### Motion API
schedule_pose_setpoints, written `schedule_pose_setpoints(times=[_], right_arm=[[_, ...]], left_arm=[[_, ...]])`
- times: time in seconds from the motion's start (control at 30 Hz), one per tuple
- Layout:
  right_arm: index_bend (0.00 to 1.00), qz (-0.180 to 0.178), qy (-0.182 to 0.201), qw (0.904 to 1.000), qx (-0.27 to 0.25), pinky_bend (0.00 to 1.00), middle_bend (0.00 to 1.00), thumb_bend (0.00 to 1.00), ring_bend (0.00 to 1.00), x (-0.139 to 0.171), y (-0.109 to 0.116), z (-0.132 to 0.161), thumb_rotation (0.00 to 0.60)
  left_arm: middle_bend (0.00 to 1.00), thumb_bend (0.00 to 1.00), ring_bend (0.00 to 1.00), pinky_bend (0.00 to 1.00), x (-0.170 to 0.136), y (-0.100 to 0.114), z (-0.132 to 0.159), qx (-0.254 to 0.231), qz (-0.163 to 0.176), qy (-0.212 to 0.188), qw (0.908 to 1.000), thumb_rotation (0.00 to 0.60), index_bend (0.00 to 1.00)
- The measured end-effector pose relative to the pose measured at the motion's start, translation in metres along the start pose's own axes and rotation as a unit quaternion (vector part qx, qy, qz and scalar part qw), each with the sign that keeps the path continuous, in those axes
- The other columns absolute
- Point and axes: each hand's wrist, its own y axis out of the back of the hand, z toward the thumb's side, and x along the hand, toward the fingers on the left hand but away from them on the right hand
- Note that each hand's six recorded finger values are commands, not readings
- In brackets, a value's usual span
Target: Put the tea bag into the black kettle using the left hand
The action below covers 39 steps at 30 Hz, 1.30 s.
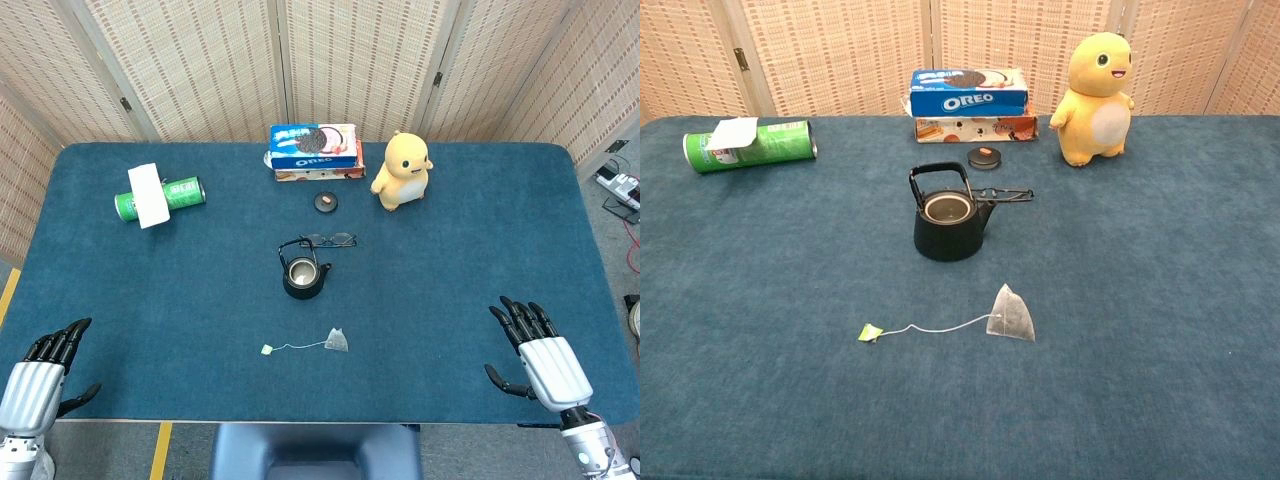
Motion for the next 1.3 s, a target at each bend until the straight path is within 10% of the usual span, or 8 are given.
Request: schedule_pose_setpoints(times=[0.4,0.53,0.63,1.0,1.3], right_arm=[[0.00,-0.005,-0.001,1.0000,-0.003,0.00,0.00,0.40,0.01,0.007,0.004,-0.003,0.340],[0.00,-0.021,-0.002,0.9997,-0.008,0.00,0.00,0.40,0.01,0.012,0.011,-0.004,0.340],[0.00,-0.042,0.001,0.9991,-0.011,0.00,0.00,0.40,0.01,0.016,0.018,-0.004,0.339],[0.00,-0.074,0.017,0.9967,-0.027,0.00,0.00,0.40,0.01,0.028,0.032,-0.003,0.338],[0.00,-0.106,0.034,0.9930,-0.041,0.00,0.00,0.40,0.02,0.044,0.046,-0.003,0.338]], left_arm=[[0.25,0.19,0.33,0.36,0.002,-0.008,0.015,0.002,-0.017,-0.029,0.9994,0.600,0.01],[0.68,0.20,0.79,0.81,0.003,-0.017,0.033,-0.006,-0.037,-0.076,0.9964,0.600,0.13],[0.89,0.21,0.96,0.96,0.005,-0.027,0.048,-0.020,-0.072,-0.117,0.9903,0.600,0.24],[1.00,0.35,1.00,1.00,0.038,-0.070,0.089,-0.116,-0.243,-0.153,0.9509,0.600,0.39],[1.00,0.35,1.00,1.00,0.075,-0.081,0.112,-0.136,-0.250,-0.131,0.9497,0.600,0.41]])
